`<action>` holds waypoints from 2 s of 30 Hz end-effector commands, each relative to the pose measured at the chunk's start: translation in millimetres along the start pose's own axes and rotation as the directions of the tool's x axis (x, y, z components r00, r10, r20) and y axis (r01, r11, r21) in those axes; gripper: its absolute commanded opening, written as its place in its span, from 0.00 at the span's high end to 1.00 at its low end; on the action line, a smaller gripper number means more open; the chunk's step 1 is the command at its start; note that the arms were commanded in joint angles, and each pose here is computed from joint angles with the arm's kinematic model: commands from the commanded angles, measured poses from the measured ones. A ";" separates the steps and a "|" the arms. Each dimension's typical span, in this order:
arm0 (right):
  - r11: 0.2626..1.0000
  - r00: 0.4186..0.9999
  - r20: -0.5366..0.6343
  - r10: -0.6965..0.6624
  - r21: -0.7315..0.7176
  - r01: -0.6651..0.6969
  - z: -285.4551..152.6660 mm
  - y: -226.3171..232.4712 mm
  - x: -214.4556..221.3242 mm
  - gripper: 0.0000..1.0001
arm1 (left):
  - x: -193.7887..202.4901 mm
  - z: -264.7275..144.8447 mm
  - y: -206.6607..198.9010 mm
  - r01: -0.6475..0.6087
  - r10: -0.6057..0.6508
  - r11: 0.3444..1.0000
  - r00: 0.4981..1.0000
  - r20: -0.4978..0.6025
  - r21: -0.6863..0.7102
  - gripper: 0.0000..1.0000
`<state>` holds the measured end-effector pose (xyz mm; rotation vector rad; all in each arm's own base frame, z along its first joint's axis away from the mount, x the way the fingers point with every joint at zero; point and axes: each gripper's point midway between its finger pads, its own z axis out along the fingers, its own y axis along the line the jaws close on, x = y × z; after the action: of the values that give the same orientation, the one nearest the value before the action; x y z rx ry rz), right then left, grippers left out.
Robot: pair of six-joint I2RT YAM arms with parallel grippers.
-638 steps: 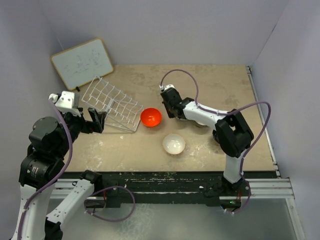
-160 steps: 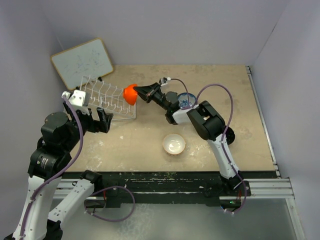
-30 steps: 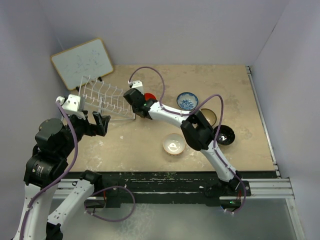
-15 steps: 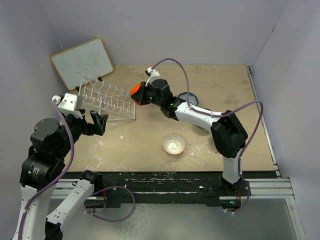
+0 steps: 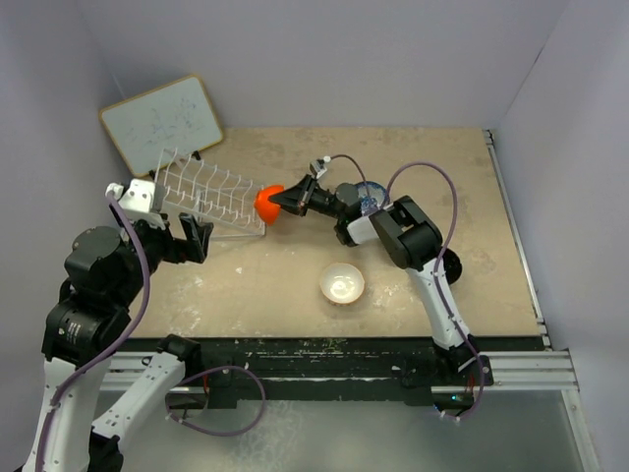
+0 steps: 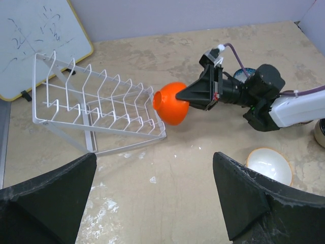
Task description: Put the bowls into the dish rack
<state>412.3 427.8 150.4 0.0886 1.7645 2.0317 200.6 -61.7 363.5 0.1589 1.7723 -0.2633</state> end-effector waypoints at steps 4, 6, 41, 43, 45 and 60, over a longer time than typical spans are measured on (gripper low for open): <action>0.890 0.997 -0.070 -0.045 -0.456 0.008 -16.9 122.2 8.6 0.99 | -10.4 4.9 -1.3 0.002 -0.002 1.000 1.000 0.029 0.002 0.01; 0.889 0.997 -0.068 -0.037 -0.457 0.001 -17.6 123.1 8.8 0.99 | -9.3 7.3 -1.7 0.003 -0.003 1.000 1.000 0.025 0.003 0.01; 0.937 0.995 -0.054 0.079 -0.337 -0.092 18.0 69.3 2.8 0.99 | -7.1 12.9 -0.3 -0.008 0.008 1.000 1.000 0.019 -0.003 0.01; 0.943 0.995 -0.053 0.087 -0.317 -0.099 19.0 61.2 3.2 0.99 | -6.6 13.6 -0.3 -0.008 0.008 1.000 1.000 0.017 -0.003 0.01; 0.951 0.994 -0.060 0.089 -0.291 -0.103 20.6 50.9 4.5 0.98 | -6.6 12.9 -0.3 -0.008 0.008 1.000 1.000 0.019 -0.003 0.01; 0.977 0.989 -0.075 0.125 -0.166 -0.136 28.9 9.7 11.1 0.97 | -3.1 12.4 0.7 -0.008 0.008 1.000 1.000 0.014 -0.007 0.01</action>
<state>413.7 454.3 147.1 0.1730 1.6893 2.3023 210.4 -64.4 355.6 0.1604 1.7957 -0.2572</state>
